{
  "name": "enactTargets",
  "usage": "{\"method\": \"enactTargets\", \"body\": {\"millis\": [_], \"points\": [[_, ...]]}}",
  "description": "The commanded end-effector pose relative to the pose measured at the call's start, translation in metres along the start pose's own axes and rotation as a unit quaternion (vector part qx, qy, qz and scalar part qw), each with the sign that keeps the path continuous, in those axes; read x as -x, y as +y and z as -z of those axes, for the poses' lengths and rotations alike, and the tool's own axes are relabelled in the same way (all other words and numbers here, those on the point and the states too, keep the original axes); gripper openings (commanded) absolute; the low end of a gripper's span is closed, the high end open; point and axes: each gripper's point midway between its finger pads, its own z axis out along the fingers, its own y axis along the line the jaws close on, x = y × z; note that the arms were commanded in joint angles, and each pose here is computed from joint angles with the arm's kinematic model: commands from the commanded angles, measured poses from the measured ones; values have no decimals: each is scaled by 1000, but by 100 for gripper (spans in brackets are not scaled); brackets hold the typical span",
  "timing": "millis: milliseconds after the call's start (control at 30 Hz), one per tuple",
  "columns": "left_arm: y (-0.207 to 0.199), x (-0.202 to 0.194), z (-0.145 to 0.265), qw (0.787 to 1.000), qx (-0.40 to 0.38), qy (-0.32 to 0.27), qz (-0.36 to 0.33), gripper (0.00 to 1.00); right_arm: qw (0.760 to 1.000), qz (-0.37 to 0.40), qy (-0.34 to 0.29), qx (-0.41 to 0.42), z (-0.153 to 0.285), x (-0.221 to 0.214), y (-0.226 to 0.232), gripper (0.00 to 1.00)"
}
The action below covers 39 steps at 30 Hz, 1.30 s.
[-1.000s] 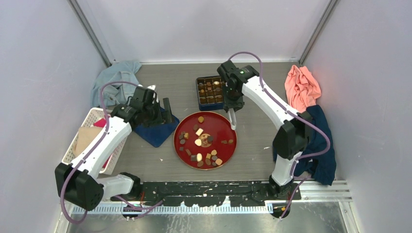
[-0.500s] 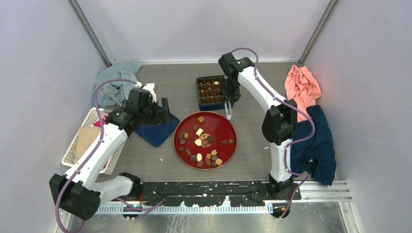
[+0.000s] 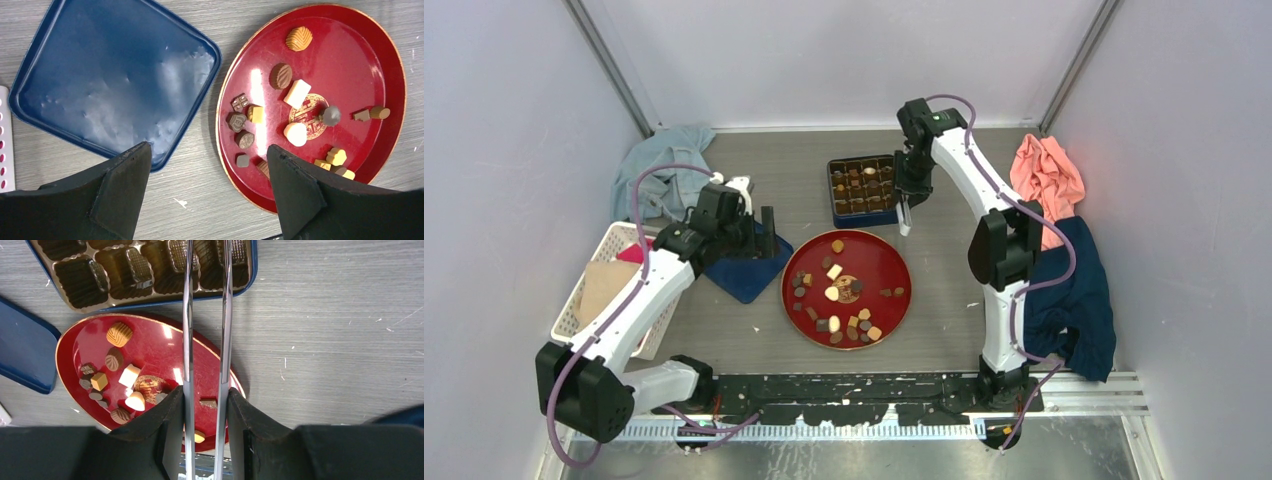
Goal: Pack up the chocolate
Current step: Place the fake chocolate in the packing box.
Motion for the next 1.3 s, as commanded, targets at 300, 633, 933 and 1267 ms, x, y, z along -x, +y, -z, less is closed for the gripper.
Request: {"method": "enactTargets", "body": {"millis": [300, 633, 933, 1267], "points": [[4, 15, -5, 999, 9, -29, -16, 86, 1000, 26, -11, 13, -2, 23, 2, 1], [15, 16, -10, 999, 42, -22, -25, 86, 1000, 14, -5, 9, -16, 38, 5, 1], [21, 14, -9, 998, 61, -11, -26, 86, 1000, 12, 17, 13, -25, 31, 4, 5], [23, 16, -9, 997, 66, -18, -31, 86, 1000, -1, 9, 30, -22, 38, 7, 33]]}}
